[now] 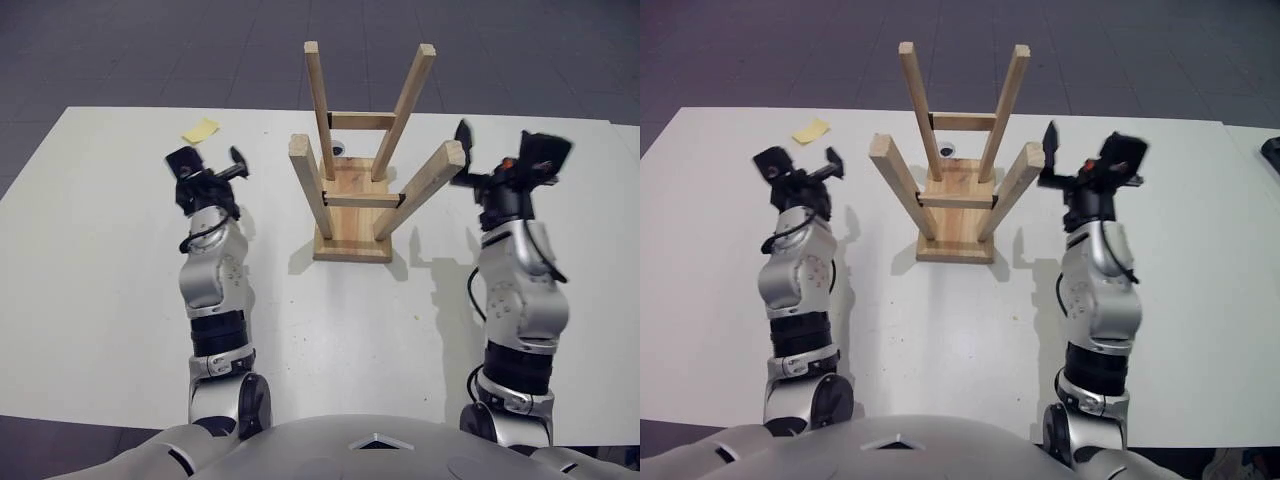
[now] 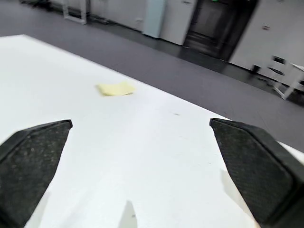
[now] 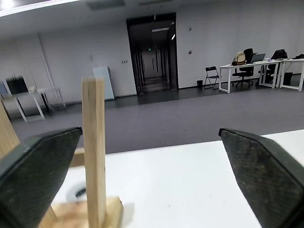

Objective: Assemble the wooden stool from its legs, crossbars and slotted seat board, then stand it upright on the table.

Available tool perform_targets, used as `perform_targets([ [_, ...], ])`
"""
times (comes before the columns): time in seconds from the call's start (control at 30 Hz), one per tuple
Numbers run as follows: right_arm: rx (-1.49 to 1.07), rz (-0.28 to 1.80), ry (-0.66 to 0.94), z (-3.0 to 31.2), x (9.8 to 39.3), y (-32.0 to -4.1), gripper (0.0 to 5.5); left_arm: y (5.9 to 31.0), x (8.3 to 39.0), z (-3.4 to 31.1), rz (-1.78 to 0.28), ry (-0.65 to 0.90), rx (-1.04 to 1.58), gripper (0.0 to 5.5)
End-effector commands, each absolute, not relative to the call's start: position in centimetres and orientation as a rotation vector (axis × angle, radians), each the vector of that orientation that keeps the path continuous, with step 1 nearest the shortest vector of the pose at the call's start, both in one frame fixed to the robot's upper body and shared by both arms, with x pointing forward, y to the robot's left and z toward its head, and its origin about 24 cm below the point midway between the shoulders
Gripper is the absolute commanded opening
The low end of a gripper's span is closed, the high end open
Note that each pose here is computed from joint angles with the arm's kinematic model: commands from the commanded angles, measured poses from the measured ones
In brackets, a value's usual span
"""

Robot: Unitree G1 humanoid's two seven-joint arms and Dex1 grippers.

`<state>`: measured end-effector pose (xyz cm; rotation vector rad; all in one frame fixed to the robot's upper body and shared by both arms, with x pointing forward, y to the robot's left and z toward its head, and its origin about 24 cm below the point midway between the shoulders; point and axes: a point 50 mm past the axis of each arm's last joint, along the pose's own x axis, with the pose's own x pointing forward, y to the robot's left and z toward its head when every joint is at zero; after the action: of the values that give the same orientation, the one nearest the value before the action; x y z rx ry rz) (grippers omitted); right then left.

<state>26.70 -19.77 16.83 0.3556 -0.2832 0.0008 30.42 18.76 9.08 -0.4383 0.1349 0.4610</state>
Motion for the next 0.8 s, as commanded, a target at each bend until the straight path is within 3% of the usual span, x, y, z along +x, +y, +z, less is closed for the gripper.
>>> perform_targets([
  [0.03, 0.551, 0.349, -0.446, 21.5, 24.1, -18.3, 5.37, 18.9, 29.9, 7.5, 0.556, 0.203, -0.549, 5.40],
  [0.23, 0.556, 0.500, -0.330, 21.0, 22.6, -16.8, 5.37, 18.4, 29.8, 7.7, 0.547, 0.184, -0.527, 5.40],
  [0.5, 0.454, 0.441, -0.154, 17.8, 22.8, -15.6, 5.37, 17.9, 29.7, 7.8, 0.527, 0.176, -0.503, 5.40],
  [0.8, 0.503, 0.381, -0.120, 16.8, 22.9, -16.1, 4.03, 17.8, 29.7, 7.8, 0.536, 0.175, -0.504, 5.40],
])
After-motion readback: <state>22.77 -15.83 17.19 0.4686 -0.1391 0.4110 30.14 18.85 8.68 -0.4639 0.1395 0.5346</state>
